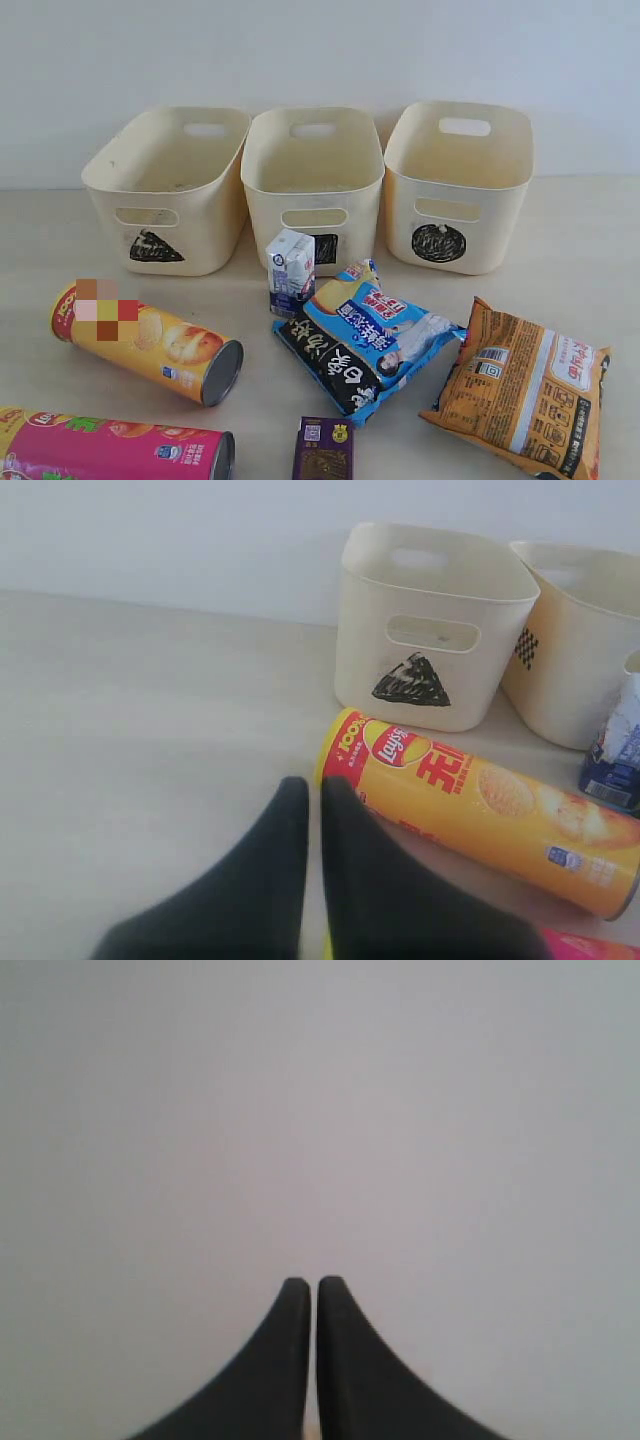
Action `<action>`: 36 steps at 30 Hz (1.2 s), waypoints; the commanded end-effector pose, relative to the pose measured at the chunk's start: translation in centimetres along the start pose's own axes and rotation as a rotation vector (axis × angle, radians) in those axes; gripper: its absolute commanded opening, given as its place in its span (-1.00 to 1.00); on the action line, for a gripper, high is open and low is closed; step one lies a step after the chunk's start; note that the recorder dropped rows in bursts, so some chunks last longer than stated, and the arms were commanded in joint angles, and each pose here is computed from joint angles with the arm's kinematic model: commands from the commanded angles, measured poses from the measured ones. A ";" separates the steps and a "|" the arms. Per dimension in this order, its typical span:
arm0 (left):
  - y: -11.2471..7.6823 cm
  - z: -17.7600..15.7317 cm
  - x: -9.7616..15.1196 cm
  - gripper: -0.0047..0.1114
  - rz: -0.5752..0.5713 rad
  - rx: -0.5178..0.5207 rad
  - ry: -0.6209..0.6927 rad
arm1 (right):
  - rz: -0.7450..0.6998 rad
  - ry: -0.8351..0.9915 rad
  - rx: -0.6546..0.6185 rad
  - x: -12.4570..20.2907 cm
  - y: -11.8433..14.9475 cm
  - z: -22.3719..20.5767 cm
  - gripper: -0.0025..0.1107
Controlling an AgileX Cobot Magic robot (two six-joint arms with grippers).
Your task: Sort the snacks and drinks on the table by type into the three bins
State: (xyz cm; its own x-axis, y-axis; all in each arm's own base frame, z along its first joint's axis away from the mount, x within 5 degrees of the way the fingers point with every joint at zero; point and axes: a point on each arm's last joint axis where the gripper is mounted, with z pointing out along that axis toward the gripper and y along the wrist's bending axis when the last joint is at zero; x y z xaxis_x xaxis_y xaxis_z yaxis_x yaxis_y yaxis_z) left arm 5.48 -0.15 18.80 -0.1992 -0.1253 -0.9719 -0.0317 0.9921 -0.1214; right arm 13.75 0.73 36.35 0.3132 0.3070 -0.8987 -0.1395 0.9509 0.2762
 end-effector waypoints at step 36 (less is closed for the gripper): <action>0.0 0.0 0.1 -0.85 -0.004 0.000 -0.003 | 0.364 1.304 -0.060 15.2 -6.1 3.1 -0.96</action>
State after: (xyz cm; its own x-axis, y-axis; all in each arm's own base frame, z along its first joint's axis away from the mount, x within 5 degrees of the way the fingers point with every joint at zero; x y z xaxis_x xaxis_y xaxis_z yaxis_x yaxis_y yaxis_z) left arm 5.48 -0.15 18.80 -0.1992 -0.1253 -0.9719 -0.0317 0.9921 -0.1214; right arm 22.76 0.56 23.07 -0.8804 0.1443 -0.4517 -0.1292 0.8436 0.5212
